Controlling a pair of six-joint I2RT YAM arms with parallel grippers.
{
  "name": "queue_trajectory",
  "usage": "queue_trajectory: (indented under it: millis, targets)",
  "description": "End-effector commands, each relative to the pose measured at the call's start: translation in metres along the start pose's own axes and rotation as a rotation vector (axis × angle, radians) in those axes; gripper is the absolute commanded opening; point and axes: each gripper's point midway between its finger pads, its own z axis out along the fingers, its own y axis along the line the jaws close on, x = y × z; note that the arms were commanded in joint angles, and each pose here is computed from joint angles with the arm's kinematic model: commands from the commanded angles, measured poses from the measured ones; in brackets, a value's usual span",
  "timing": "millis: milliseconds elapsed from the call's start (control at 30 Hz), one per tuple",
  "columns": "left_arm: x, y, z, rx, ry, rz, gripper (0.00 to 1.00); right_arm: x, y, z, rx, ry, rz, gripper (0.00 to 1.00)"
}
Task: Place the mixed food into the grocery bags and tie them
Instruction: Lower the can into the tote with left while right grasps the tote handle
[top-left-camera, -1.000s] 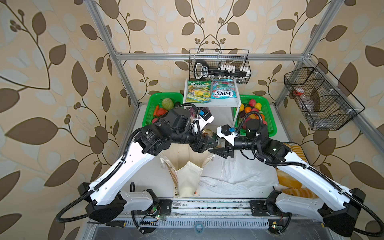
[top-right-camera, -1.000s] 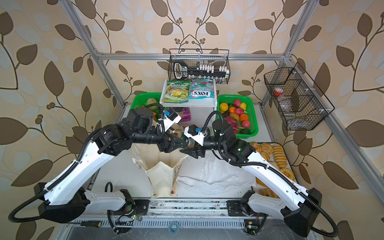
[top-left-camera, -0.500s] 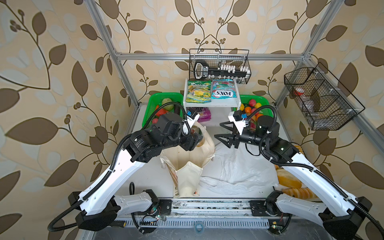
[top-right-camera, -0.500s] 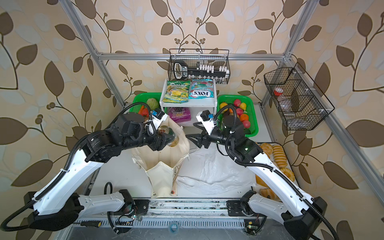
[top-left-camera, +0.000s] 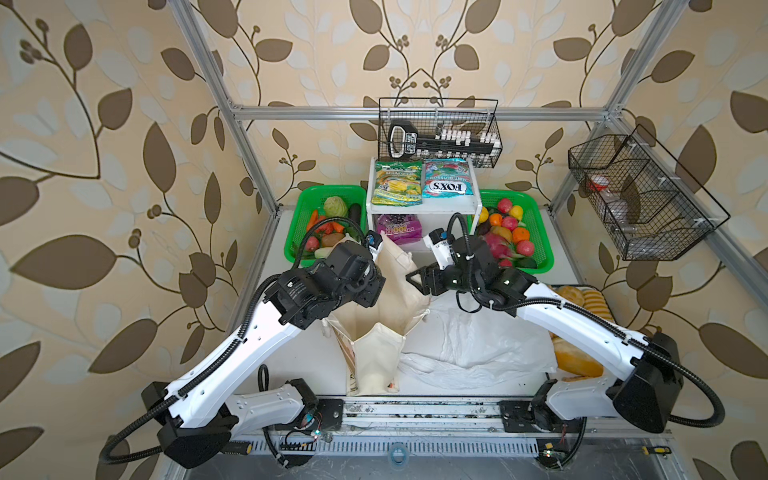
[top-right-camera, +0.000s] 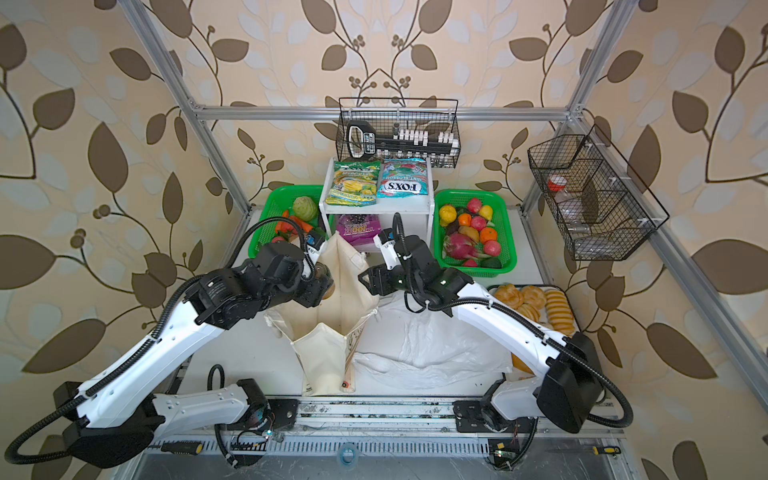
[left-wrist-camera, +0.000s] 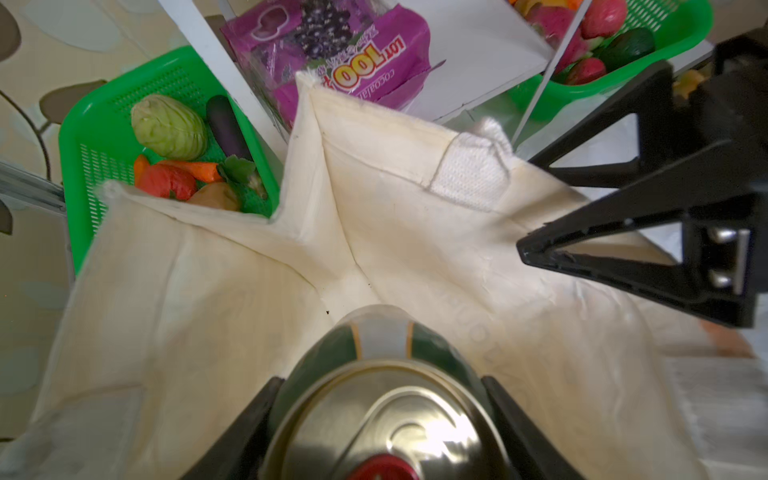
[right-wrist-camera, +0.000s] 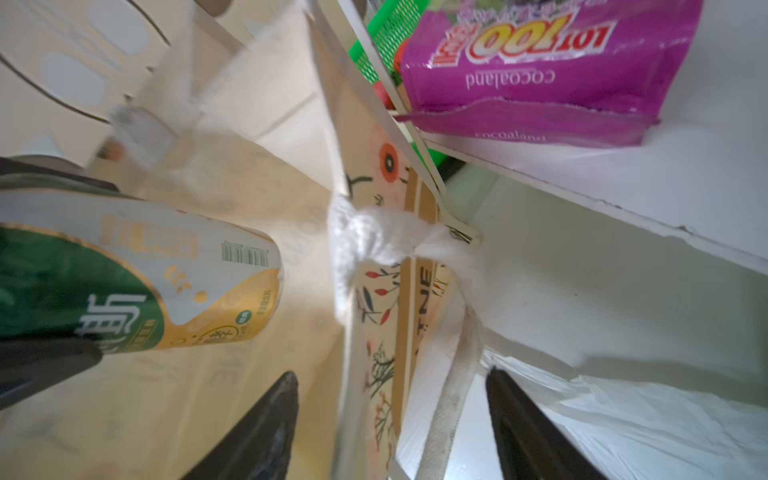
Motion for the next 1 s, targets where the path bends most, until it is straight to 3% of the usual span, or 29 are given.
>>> queue_trajectory:
  millis: [0, 100, 200, 333, 467, 633, 800, 967]
  targets:
    - [-0.036, 0.01, -0.006, -0.023, -0.18, -0.087, 0.1, -0.014, 0.005, 0.004, 0.052, -0.008, 0.011, 0.66]
    - [-0.032, 0.014, 0.01, -0.023, -0.18, -0.116, 0.1, -0.016, 0.01, 0.006, 0.054, -0.004, 0.009, 0.5]
    - [-0.027, 0.034, 0.024, -0.11, -0.181, -0.204, 0.1, -0.021, 0.012, 0.002, 0.066, -0.038, 0.013, 0.29]
    - [-0.024, 0.053, 0.035, -0.175, -0.227, -0.368, 0.1, -0.023, 0.02, 0.0, 0.018, -0.078, 0.087, 0.2]
    - [-0.027, 0.052, 0.044, -0.156, -0.272, -0.461, 0.09, -0.012, 0.025, 0.005, -0.014, -0.078, 0.126, 0.19]
    - [-0.025, 0.039, 0.061, -0.095, -0.237, -0.515, 0.09, -0.008, 0.027, 0.007, -0.021, -0.076, 0.13, 0.19]
    - [-0.016, 0.037, 0.08, -0.125, -0.162, -0.523, 0.12, -0.01, 0.029, 0.006, -0.031, -0.083, 0.13, 0.19]
    - [-0.013, 0.042, 0.091, -0.161, -0.202, -0.49, 0.12, -0.01, 0.033, 0.006, -0.055, -0.085, 0.148, 0.19]
